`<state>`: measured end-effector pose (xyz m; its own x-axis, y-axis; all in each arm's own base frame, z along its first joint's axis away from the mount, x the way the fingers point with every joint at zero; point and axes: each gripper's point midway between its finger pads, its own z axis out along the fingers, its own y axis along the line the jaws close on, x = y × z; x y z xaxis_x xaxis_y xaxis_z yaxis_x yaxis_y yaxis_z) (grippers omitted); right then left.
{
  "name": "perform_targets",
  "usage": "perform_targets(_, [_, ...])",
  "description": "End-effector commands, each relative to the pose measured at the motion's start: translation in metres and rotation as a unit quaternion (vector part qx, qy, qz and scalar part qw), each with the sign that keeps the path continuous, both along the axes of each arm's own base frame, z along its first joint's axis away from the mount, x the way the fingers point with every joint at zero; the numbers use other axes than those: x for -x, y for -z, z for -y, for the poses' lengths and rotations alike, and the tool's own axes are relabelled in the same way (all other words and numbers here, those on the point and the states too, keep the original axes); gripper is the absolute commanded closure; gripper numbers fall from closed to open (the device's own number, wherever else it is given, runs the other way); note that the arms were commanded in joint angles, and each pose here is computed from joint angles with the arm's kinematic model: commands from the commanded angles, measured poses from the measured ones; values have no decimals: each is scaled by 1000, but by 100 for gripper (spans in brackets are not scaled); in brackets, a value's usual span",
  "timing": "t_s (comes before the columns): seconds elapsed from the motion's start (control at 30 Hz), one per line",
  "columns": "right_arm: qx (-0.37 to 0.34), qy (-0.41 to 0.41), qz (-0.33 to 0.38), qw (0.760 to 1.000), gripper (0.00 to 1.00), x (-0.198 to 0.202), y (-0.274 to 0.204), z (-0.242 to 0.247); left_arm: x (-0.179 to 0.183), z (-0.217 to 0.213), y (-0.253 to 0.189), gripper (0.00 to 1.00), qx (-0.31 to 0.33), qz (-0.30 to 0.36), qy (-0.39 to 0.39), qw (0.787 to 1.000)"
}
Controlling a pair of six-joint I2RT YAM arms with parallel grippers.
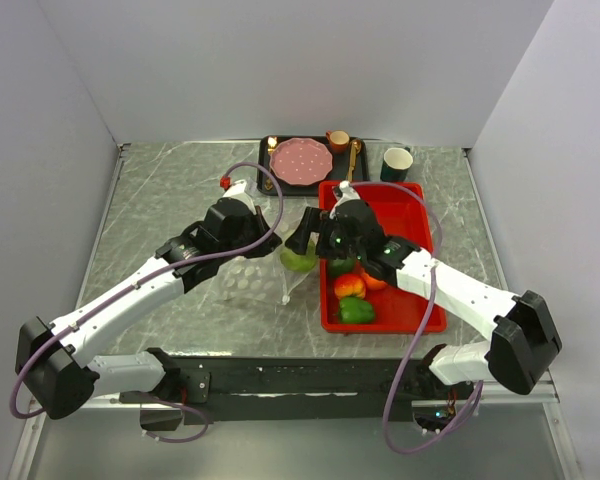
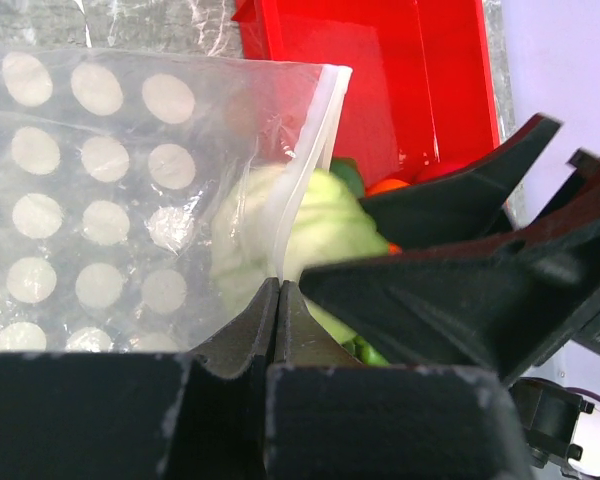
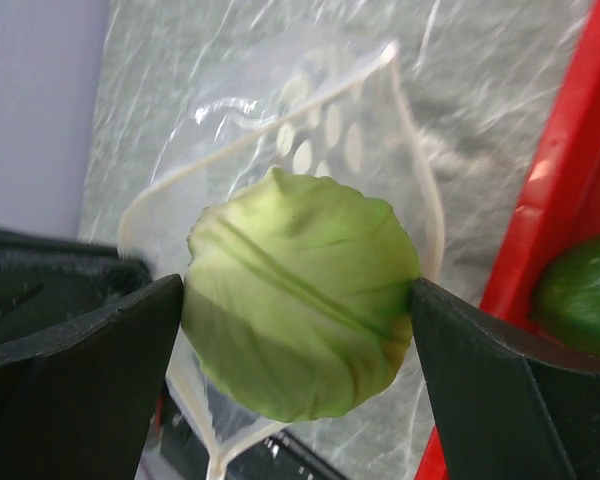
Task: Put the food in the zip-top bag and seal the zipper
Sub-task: Place the fake vegetable in the zipper food storage bag.
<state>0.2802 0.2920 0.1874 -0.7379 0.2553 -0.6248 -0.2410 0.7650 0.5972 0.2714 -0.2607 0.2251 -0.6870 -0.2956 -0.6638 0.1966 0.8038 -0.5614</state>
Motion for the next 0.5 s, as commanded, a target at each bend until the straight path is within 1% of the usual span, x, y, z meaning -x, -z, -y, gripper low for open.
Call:
perform_targets(0.0, [19, 50, 68, 996, 0, -25, -37, 11, -1, 2, -21, 99, 16, 25, 5, 1000])
perform_targets(0.07, [26, 27, 52, 998, 0, -21, -31, 6, -1, 2, -20, 99, 15, 25, 5, 1000])
perform_targets(0.13, [-6, 3, 55, 998, 0, -19, -38, -4, -1, 2, -19, 99, 14, 24, 3, 1000])
perform_targets(0.17, [-16, -18, 48, 999, 0, -12, -34, -10, -1, 1, -18, 99, 15, 23, 2, 1000])
perform_targets(0.2, [-17, -10, 48, 999, 0, -16, -33, -10, -1, 2, -19, 99, 17, 24, 2, 1000])
perform_targets(0.23, [2, 4, 29, 1000, 0, -15, -24, -5, -1, 1, -19, 99, 17, 24, 1, 1000])
perform_targets(0.27, [15, 36, 27, 999, 0, -21, -21, 2, -1, 1, -20, 99, 18, 25, 1, 1000])
perform_targets(0.3, [0, 37, 11, 999, 0, -18, -18, 0, -1, 0, -20, 99, 16, 26, 0, 1000])
perform_targets(0.33, [-40, 24, 29, 998, 0, -20, -31, -7, -1, -1, -20, 99, 16, 26, -2, 1000])
perform_targets(0.37, [-56, 24, 24, 998, 0, -15, -24, -1, -1, -1, -20, 99, 15, 26, -2, 1000])
perform_targets(0.4, [-74, 26, 24, 997, 0, -14, -28, -2, 0, -1, -21, 99, 14, 27, 0, 1000])
perform_targets(0.47, [-72, 37, 41, 996, 0, -15, -35, 4, 0, -3, -18, 99, 8, 26, -1, 1000])
